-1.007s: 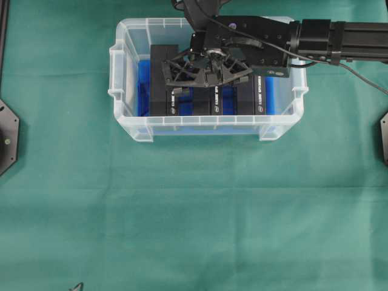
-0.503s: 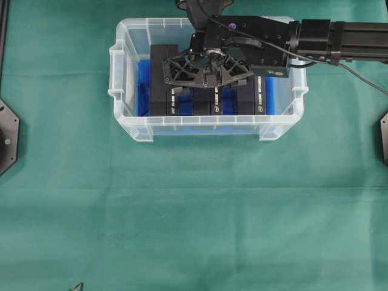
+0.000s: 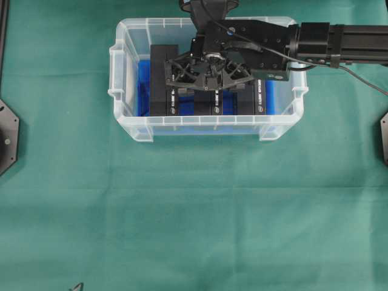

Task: Take the box out of the case with the right arm.
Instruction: 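Lower the right gripper around the middle black D415 box, then close the right gripper and lift the D415 box upward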

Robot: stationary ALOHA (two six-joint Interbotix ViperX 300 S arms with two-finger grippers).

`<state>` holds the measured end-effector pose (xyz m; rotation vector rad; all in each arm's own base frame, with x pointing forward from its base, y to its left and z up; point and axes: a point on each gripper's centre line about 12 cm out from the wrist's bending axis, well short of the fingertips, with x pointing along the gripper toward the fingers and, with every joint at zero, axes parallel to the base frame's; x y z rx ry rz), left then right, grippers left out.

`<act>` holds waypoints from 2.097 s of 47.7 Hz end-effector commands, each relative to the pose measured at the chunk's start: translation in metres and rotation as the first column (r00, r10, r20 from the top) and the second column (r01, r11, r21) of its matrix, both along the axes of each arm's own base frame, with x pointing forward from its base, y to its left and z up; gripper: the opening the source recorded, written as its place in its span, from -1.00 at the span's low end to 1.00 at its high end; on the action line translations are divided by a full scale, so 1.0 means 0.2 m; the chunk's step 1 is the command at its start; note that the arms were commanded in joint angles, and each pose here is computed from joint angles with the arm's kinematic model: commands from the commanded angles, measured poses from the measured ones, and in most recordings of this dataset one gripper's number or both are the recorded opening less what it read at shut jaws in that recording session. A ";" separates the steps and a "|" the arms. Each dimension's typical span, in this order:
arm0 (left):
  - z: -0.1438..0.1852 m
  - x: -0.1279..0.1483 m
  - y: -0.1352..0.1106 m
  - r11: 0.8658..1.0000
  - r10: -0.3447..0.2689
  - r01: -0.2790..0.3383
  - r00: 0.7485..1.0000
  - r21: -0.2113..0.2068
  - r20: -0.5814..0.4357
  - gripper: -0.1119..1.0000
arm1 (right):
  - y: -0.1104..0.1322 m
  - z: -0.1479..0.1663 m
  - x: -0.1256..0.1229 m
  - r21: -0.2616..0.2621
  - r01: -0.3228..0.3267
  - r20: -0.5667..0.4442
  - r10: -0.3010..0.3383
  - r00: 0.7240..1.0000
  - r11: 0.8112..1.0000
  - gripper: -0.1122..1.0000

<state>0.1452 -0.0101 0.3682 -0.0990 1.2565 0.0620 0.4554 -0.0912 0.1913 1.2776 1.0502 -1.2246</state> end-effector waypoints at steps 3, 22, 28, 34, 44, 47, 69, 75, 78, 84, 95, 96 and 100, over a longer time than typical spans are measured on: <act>0.03 0.01 0.00 1.000 -0.001 0.001 1.000 0.001 0.019 -0.80 | 0.02 0.09 0.02 -0.010 -0.014 0.040 0.014 0.999 1.000 0.39; 0.03 0.01 0.00 1.000 -0.001 0.001 1.000 0.001 0.019 -0.80 | -0.01 0.55 -0.04 -0.093 -0.003 0.054 0.008 0.998 0.996 0.39; 0.03 0.01 0.00 1.000 -0.001 0.001 1.000 0.000 0.018 -0.80 | -0.03 0.74 -0.06 -0.148 0.010 0.064 -0.001 0.998 0.989 0.39; 0.03 0.01 0.00 1.000 0.000 0.000 1.000 -0.001 0.018 -0.80 | -0.03 0.88 -0.08 -0.182 0.022 0.071 -0.009 0.997 0.983 0.39; 0.03 0.01 0.00 1.000 -0.002 0.002 1.000 0.001 0.017 -0.80 | -0.01 1.00 -0.10 -0.221 0.029 0.090 -0.009 0.996 0.975 0.39; 0.03 0.01 0.00 1.000 -0.001 0.001 1.000 0.001 0.019 -0.80 | -0.01 1.01 -0.10 -0.231 0.029 0.095 -0.007 0.995 0.973 0.39; 0.03 0.01 0.00 1.000 -0.001 0.001 1.000 0.001 0.017 -0.80 | 0.00 1.04 -0.10 -0.260 0.032 0.104 -0.005 0.995 0.965 0.39; 0.03 0.01 0.00 1.000 -0.001 0.000 1.000 0.002 0.016 -0.80 | 0.00 1.04 -0.10 -0.260 0.031 0.102 -0.004 0.995 0.965 0.39; 0.03 0.01 0.00 1.000 -0.001 0.001 1.000 0.000 0.017 -0.80 | 0.00 1.04 -0.10 -0.261 0.033 0.104 -0.006 0.995 0.965 0.39; 0.03 0.01 0.00 1.000 -0.001 0.001 1.000 0.000 0.017 -0.80 | 0.00 1.04 -0.10 -0.259 0.032 0.103 -0.006 0.995 0.965 0.39; 0.03 0.01 0.00 1.000 -0.001 0.001 1.000 0.001 0.019 -0.80 | 0.00 1.04 -0.10 -0.259 0.032 0.103 -0.006 0.995 0.965 0.39; 0.03 0.01 0.00 1.000 -0.001 0.001 1.000 0.001 0.019 -0.80 | 0.00 1.04 -0.10 -0.259 0.032 0.103 -0.006 0.995 0.965 0.39; 0.03 0.01 0.00 1.000 -0.001 0.001 1.000 0.001 0.019 -0.80 | 0.00 1.04 -0.10 -0.256 0.031 0.103 -0.005 0.995 0.966 0.39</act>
